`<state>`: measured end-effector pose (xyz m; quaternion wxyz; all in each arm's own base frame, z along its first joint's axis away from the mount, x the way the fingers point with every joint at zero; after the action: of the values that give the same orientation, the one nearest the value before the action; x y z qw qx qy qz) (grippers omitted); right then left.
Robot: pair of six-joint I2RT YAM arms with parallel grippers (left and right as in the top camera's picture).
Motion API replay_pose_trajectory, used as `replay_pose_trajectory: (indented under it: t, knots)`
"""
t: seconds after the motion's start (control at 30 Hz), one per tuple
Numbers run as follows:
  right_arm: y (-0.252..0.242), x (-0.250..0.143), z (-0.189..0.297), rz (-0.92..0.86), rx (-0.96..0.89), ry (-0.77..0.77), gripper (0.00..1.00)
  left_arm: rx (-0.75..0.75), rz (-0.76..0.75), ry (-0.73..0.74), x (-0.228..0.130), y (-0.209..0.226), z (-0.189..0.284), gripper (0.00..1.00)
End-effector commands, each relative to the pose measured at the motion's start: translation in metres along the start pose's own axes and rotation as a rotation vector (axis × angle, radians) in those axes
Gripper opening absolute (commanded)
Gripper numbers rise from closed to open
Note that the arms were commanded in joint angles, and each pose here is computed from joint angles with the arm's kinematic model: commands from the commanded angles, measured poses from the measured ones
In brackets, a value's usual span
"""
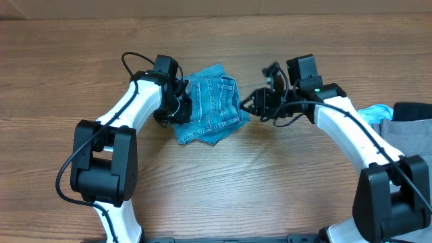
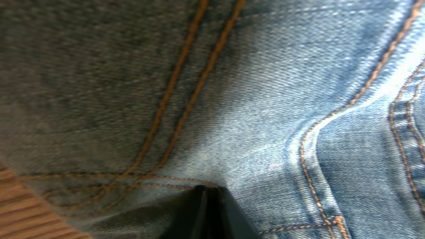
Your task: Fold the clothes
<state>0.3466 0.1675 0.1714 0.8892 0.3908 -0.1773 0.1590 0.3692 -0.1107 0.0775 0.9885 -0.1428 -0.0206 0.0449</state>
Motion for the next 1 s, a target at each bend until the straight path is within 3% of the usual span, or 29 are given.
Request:
replay_pose_trajectory:
  t: [0.0,0.07,0.17,0.23,0.37,0.53,0.77,0.9,0.97]
  knots:
    - [0.034,0.01,-0.007,0.136,0.104,-0.031,0.41,-0.049,0.001,0.082,-0.007,-0.003,-0.02,0.18]
    - [0.034,0.012,-0.021,0.143,0.053,-0.034,0.41,-0.085,-0.007,0.068,-0.002,-0.011,-0.011,0.23]
    - [0.017,0.002,-0.05,0.104,-0.115,0.006,0.33,-0.125,-0.03,0.008,0.01,-0.024,0.014,0.39]
    - [0.005,-0.016,-0.072,0.054,-0.128,0.088,0.16,-0.129,-0.048,-0.049,0.017,-0.03,0.03,0.47]
    - [-0.035,-0.047,-0.09,-0.182,-0.295,0.209,0.04,-0.072,-0.058,-0.12,0.027,-0.025,0.032,0.52]
    - [-0.051,-0.067,-0.089,-0.299,-0.412,0.278,0.04,-0.031,-0.07,-0.208,0.042,-0.023,0.035,0.51]
    - [-0.057,-0.081,-0.08,-0.358,-0.492,0.338,0.04,0.157,0.005,-0.285,0.053,0.007,0.04,0.5]
    - [-0.049,-0.073,-0.062,-0.304,-0.478,0.337,0.05,0.076,-0.002,-0.259,0.053,0.005,0.046,0.52]
    - [-0.024,-0.046,-0.037,-0.17,-0.404,0.249,0.05,0.007,-0.023,-0.244,0.051,-0.005,0.059,0.54]
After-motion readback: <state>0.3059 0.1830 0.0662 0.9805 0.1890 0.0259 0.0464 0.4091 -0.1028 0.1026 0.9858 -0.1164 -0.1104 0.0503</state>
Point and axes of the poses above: each gripper's point midway between its finger pads, its own z axis back along the fingers, its own y axis along the line the jaws close on, x = y × z, the point moved 6 cm from there along z, back along the fingers, and after that the axes turned 13 degrees about z, right-handed, at the moved point
